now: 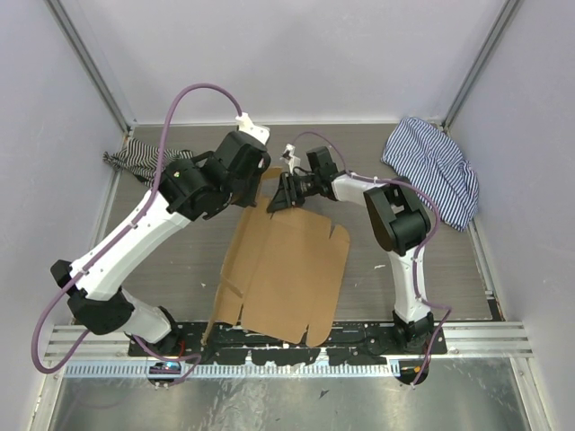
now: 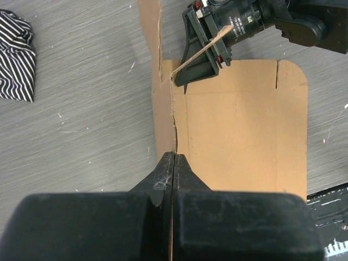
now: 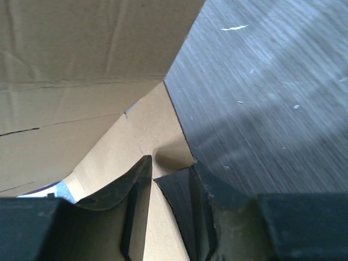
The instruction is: Fold the paper box
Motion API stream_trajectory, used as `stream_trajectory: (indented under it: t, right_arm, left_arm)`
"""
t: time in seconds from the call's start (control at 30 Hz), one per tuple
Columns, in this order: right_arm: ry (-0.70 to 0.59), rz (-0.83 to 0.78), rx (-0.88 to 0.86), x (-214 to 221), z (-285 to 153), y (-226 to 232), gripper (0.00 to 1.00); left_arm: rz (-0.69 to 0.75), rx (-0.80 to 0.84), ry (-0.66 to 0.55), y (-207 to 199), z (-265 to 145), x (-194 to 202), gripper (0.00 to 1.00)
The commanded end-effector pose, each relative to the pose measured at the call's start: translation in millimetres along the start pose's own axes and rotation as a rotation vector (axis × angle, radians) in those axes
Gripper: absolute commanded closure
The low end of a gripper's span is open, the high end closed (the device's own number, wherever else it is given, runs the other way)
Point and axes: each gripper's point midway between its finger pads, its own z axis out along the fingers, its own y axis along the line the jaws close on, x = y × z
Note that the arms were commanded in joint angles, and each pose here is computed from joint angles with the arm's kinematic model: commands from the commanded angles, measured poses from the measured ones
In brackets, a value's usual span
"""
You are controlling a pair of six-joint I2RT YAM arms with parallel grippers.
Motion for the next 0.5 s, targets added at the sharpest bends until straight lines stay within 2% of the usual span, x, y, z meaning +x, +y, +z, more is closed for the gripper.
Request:
stream_trajectory:
  t: [0.0, 0.27, 0.47]
  right_arm:
    - [-0.073, -0.144, 0.019, -35.4, -10.3, 21.3, 0.64]
    - [-0.108, -0.169, 0.02, -47.7, -2.5, 11.6, 0.71]
    - [-0.11, -0.177, -0.041, -47.1, 1.5, 16.1, 0.76]
  left_arm:
    - [-0.037, 0.036, -0.03, -9.3, 3.2, -5.2, 1.0]
    - [-0.062, 0.029, -0.022, -9.4, 8.9, 3.7, 1.0]
    - [-0.072, -0.022, 0.005, -3.3, 19.8, 16.4, 1.0]
